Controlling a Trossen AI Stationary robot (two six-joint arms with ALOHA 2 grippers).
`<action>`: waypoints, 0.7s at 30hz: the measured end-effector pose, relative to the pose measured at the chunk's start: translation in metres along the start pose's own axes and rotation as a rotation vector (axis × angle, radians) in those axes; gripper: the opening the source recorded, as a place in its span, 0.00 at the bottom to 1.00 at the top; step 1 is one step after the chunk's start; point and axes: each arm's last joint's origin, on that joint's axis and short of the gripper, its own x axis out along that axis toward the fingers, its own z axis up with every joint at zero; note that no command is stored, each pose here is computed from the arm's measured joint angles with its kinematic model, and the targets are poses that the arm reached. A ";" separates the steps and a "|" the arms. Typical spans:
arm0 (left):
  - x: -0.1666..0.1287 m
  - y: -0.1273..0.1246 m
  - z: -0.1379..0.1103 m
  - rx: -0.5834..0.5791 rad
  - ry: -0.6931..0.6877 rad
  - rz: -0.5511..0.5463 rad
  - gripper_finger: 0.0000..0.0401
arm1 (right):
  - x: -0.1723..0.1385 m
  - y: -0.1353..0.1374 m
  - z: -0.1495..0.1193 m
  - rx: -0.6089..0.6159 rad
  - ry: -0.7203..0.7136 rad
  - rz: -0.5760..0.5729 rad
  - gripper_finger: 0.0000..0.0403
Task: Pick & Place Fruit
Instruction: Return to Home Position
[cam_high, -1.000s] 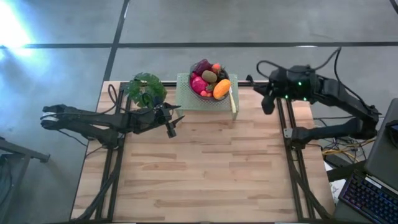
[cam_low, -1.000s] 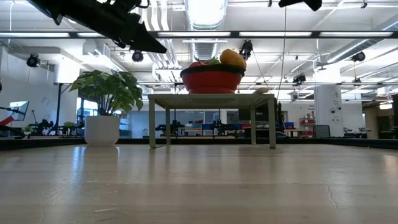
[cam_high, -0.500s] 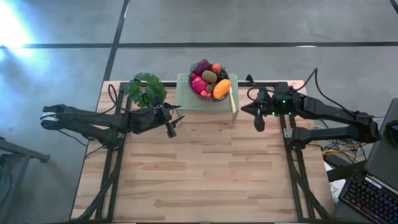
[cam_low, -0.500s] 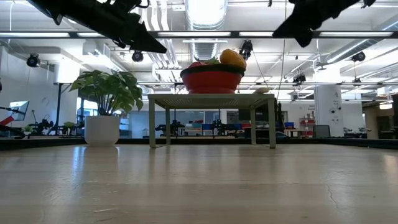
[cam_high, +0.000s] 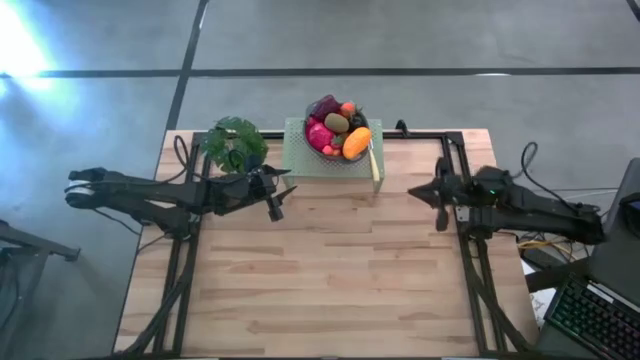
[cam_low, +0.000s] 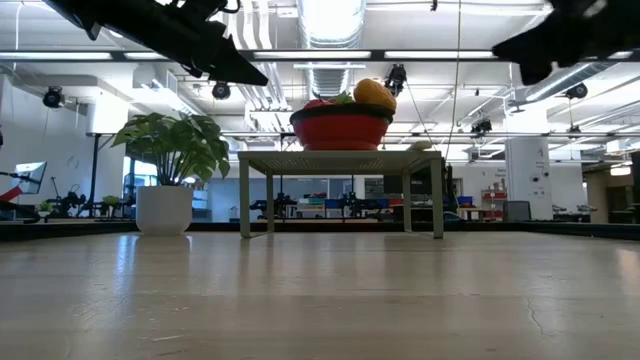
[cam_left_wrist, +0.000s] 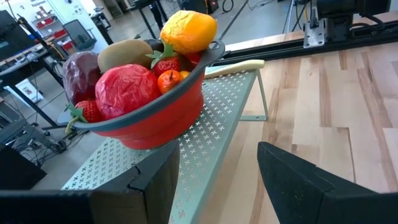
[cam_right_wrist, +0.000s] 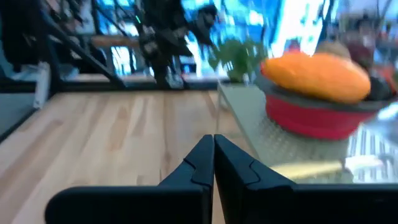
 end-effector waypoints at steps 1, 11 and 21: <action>0.000 0.000 0.000 0.000 0.000 0.000 0.55 | -0.003 0.002 -0.004 -0.017 -0.027 0.012 0.02; 0.000 0.000 0.000 0.000 0.000 0.000 0.55 | -0.005 0.004 -0.049 -0.057 -0.109 0.011 0.02; 0.000 0.000 0.000 0.000 0.000 0.000 0.55 | 0.005 0.004 -0.083 -0.008 -0.131 0.010 0.02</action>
